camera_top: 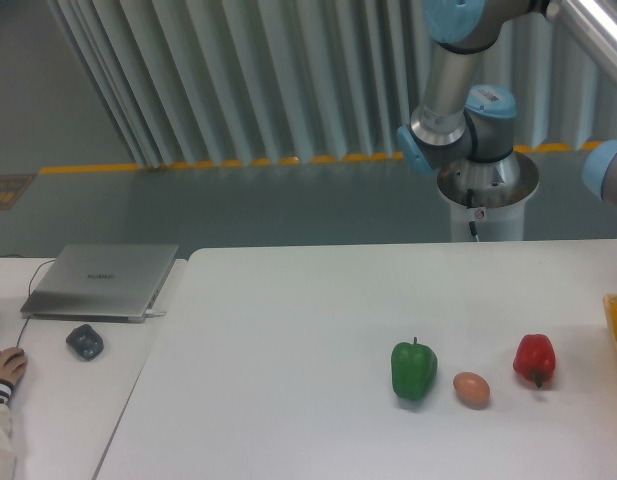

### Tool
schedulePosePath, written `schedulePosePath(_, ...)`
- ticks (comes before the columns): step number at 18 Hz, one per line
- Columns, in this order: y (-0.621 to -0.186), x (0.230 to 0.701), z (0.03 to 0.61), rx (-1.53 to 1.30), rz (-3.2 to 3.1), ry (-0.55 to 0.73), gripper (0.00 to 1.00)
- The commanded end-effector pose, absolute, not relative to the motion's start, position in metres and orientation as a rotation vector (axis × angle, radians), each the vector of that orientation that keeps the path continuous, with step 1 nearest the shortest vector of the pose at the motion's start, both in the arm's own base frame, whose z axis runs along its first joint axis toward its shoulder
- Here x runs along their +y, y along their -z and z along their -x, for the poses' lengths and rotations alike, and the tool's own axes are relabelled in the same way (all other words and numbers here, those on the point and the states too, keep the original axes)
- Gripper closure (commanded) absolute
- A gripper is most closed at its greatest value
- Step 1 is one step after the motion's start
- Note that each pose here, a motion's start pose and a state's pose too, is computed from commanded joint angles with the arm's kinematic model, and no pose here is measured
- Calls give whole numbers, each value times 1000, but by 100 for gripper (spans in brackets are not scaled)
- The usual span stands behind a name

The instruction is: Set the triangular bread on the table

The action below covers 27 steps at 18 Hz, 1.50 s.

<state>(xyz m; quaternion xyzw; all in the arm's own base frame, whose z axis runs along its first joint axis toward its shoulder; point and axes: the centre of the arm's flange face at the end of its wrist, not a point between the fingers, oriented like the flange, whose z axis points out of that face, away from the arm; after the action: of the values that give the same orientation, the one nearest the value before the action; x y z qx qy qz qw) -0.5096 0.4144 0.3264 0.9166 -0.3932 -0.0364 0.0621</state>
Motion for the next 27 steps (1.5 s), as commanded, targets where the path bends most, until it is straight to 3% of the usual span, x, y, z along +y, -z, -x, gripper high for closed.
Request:
schedulePosePath(15, -396, 445, 481, -1209, -2935, -84, 97)
schedulePosePath(21, -403, 482, 446, -956, -3043, -71, 97)
schedulePosePath(27, -402, 523, 416, -788, -3122, 43, 97)
